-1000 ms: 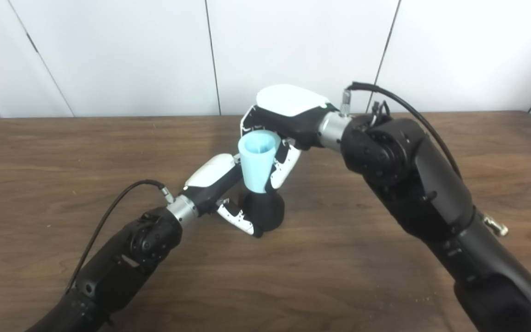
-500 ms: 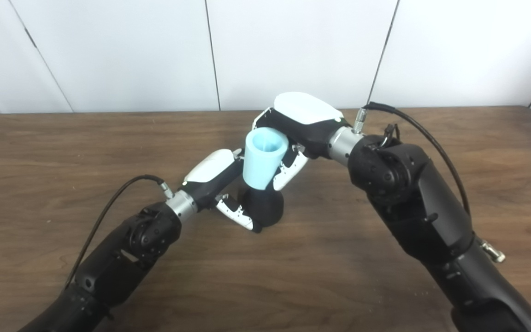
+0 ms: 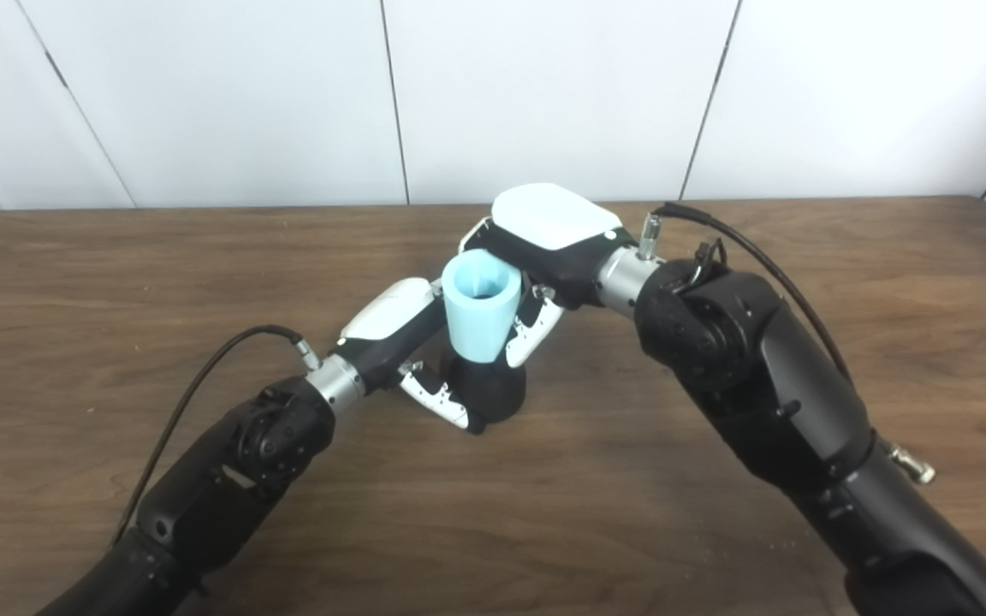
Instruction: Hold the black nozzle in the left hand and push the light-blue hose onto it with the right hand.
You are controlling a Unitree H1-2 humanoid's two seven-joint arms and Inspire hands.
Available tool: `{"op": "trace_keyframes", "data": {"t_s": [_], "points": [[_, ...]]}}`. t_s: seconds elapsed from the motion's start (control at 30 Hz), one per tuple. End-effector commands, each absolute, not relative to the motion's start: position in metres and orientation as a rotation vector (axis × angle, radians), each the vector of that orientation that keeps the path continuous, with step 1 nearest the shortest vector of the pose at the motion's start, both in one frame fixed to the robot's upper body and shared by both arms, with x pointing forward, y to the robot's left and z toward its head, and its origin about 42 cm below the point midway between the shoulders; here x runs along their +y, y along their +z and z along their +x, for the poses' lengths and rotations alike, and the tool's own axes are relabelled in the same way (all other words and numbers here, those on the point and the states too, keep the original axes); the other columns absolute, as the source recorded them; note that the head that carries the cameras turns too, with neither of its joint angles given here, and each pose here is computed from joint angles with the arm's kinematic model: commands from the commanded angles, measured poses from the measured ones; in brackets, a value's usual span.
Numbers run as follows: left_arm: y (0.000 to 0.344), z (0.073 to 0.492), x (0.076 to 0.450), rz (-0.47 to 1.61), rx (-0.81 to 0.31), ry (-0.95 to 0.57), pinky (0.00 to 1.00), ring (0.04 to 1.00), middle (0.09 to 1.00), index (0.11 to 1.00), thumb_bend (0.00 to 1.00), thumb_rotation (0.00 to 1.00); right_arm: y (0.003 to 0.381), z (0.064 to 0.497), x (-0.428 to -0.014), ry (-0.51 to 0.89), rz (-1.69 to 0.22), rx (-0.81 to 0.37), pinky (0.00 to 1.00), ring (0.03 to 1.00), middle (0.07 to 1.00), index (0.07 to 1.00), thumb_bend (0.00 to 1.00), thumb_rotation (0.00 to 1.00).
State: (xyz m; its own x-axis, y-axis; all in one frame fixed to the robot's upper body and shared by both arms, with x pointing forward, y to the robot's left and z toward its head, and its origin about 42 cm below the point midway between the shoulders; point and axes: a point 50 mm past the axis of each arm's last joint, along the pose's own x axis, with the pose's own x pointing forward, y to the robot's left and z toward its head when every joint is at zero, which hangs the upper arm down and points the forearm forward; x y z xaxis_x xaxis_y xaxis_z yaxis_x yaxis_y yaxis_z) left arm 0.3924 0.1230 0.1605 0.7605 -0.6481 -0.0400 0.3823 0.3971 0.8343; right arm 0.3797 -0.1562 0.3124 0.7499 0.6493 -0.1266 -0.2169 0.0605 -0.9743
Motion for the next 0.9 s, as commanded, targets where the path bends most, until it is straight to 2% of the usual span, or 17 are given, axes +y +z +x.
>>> {"op": "trace_keyframes", "data": {"t_s": [0.0, 0.33, 0.43, 0.47, 0.53, 0.67, 0.87], "points": [[0.118, 0.378, 0.134, 1.039, -0.122, -0.772, 1.00, 0.605, 0.487, 0.483, 0.53, 0.00, 0.316, 0.374, -0.143, 0.801, -1.397, -0.461, 0.37, 0.435, 0.481, 0.501, 0.50, 0.00], [0.119, 0.380, 0.135, 1.033, -0.121, -0.773, 1.00, 0.603, 0.487, 0.482, 0.53, 0.00, 0.312, 0.377, -0.151, 0.803, -1.444, -0.408, 0.37, 0.441, 0.468, 0.504, 0.50, 0.00], [0.118, 0.380, 0.135, 1.035, -0.119, -0.773, 1.00, 0.604, 0.490, 0.481, 0.53, 0.00, 0.313, 0.374, -0.156, 0.759, -1.457, -0.354, 0.34, 0.445, 0.509, 0.555, 0.49, 0.00], [0.118, 0.380, 0.135, 1.035, -0.119, -0.772, 1.00, 0.604, 0.490, 0.481, 0.53, 0.00, 0.314, 0.373, -0.158, 0.742, -1.466, -0.339, 0.39, 0.592, 0.699, 0.718, 0.71, 0.05], [0.117, 0.380, 0.136, 1.035, -0.115, -0.771, 1.00, 0.604, 0.491, 0.481, 0.53, 0.00, 0.320, 0.370, -0.158, 0.695, -1.476, -0.334, 0.46, 0.742, 0.877, 0.865, 0.90, 0.11], [0.117, 0.380, 0.135, 1.034, -0.115, -0.772, 1.00, 0.604, 0.495, 0.479, 0.53, 0.00, 0.336, 0.368, -0.163, 0.582, -1.457, -0.387, 0.65, 0.884, 0.984, 0.965, 0.99, 0.20], [0.117, 0.381, 0.135, 1.036, -0.121, -0.774, 1.00, 0.599, 0.489, 0.482, 0.53, 0.00, 0.350, 0.372, -0.174, 0.459, -1.410, -0.427, 0.83, 0.987, 1.000, 1.000, 1.00, 0.28]]}}
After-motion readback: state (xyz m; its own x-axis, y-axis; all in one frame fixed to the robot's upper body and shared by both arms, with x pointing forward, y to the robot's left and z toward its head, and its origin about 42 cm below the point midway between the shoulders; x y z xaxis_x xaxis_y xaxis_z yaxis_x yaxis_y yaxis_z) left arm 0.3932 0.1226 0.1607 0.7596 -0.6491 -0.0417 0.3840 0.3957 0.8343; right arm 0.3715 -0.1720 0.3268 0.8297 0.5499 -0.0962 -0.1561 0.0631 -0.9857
